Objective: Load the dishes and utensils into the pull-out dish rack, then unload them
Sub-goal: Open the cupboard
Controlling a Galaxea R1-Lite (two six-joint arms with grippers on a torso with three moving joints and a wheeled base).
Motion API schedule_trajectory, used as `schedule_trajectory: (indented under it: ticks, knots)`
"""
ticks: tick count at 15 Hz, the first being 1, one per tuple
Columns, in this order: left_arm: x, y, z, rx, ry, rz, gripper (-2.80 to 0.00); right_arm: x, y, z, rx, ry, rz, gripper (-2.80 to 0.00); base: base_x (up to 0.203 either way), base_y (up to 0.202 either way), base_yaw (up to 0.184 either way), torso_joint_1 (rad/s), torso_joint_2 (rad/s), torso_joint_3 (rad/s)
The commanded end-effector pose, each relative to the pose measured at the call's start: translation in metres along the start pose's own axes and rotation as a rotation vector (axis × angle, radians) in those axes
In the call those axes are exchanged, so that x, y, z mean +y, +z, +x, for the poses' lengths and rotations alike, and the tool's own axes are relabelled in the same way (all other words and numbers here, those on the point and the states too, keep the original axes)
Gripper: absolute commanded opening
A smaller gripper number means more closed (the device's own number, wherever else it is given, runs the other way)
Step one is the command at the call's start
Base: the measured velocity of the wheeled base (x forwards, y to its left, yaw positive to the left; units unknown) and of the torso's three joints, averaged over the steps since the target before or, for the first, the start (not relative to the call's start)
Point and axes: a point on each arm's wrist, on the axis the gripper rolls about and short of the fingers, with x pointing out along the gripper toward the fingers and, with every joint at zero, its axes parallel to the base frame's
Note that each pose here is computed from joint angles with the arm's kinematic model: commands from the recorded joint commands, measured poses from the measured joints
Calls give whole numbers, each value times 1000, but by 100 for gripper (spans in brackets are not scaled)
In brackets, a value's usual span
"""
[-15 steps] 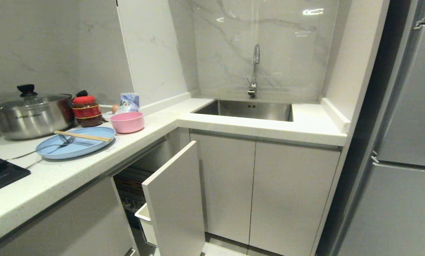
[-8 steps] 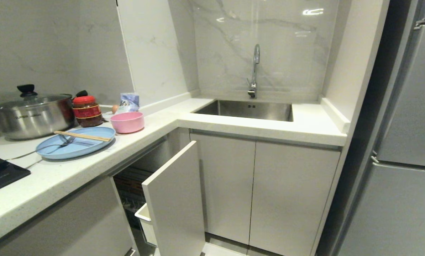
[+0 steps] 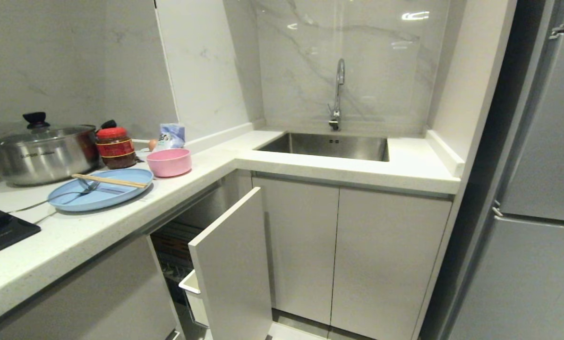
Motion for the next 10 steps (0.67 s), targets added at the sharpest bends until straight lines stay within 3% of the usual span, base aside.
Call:
schedule_trajectory:
  ticks: [1,3,5,10]
  knots:
    - [6,65,31,6,28,-4,-280,0,-7,1,25,0,0,-280,0,0,0,0,0,0]
    - [8,97,65,35,36,-17,-280,0,-7,1,25,0,0,-280,0,0,0,0,0,0]
    - [6,110,108,105,22,-52,-280,0,-7,1,25,0,0,-280,0,0,0,0,0,0]
    - [-17,93,220,355,-75,-76,-280,0,-7,1,25,0,0,-280,0,0,0,0,0,0]
